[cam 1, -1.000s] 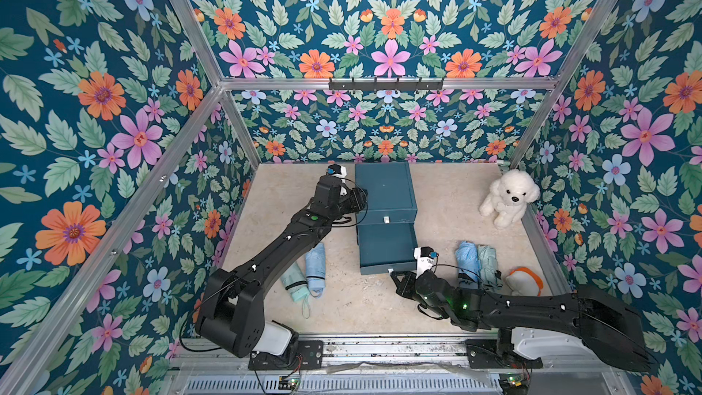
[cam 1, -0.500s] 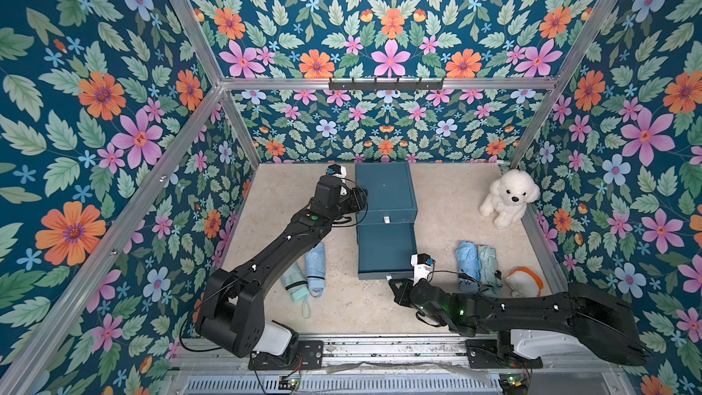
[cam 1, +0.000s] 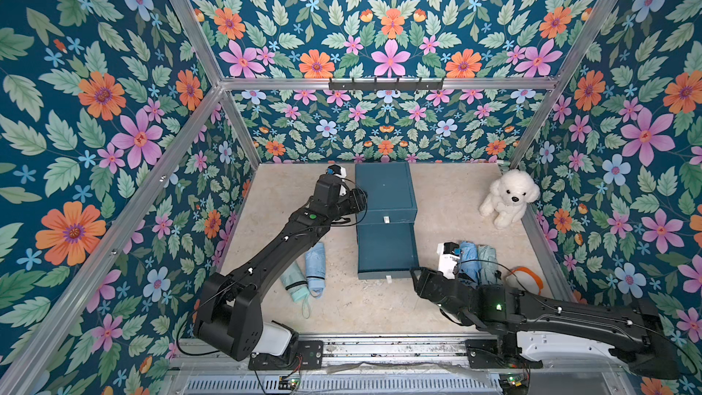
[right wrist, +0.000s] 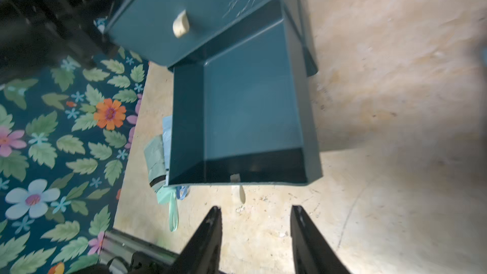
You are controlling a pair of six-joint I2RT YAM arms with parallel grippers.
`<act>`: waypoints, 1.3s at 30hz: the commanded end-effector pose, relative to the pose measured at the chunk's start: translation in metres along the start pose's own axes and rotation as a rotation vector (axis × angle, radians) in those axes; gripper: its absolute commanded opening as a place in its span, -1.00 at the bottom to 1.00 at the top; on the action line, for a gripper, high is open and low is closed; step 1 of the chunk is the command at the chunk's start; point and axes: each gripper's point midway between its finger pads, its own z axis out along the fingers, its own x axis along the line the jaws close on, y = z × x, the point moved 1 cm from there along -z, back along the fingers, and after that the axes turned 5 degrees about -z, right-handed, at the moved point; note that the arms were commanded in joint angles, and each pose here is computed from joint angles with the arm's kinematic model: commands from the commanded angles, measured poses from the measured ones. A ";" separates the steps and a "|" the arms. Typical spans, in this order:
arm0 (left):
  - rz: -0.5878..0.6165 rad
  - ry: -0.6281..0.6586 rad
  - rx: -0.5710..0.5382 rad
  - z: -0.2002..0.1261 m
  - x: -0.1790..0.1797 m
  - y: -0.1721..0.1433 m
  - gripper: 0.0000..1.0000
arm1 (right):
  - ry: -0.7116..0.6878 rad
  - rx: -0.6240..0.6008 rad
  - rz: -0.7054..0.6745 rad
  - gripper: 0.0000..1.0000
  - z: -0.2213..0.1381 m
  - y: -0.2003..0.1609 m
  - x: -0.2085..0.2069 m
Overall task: Place the umbrella in the drawer by color
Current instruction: Open the drawer in the storage box, then pick up the umbrella from the center of the board.
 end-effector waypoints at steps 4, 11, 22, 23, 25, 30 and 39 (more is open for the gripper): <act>0.002 0.001 -0.006 -0.029 -0.009 0.006 0.14 | -0.438 -0.071 -0.024 0.16 -0.015 0.036 -0.094; 0.003 0.085 -0.132 -0.083 0.004 0.014 0.18 | -0.545 0.023 0.114 0.06 0.022 0.035 -0.160; -0.026 -0.062 -0.098 -0.114 0.011 -0.037 0.19 | -0.556 0.157 0.146 -0.07 0.035 -0.003 -0.204; -0.031 -0.073 -0.085 -0.112 0.011 -0.041 0.19 | -0.564 0.166 0.148 -0.07 0.035 -0.006 -0.207; -0.033 -0.090 -0.064 -0.109 0.011 -0.048 0.18 | -0.594 0.181 0.161 -0.07 0.034 -0.013 -0.213; -0.032 -0.082 -0.051 -0.102 0.019 -0.056 0.18 | -0.600 0.197 0.178 0.03 0.038 -0.022 -0.217; -0.032 -0.076 -0.029 -0.088 0.024 -0.062 0.16 | -0.541 0.224 0.162 0.18 0.061 -0.025 -0.208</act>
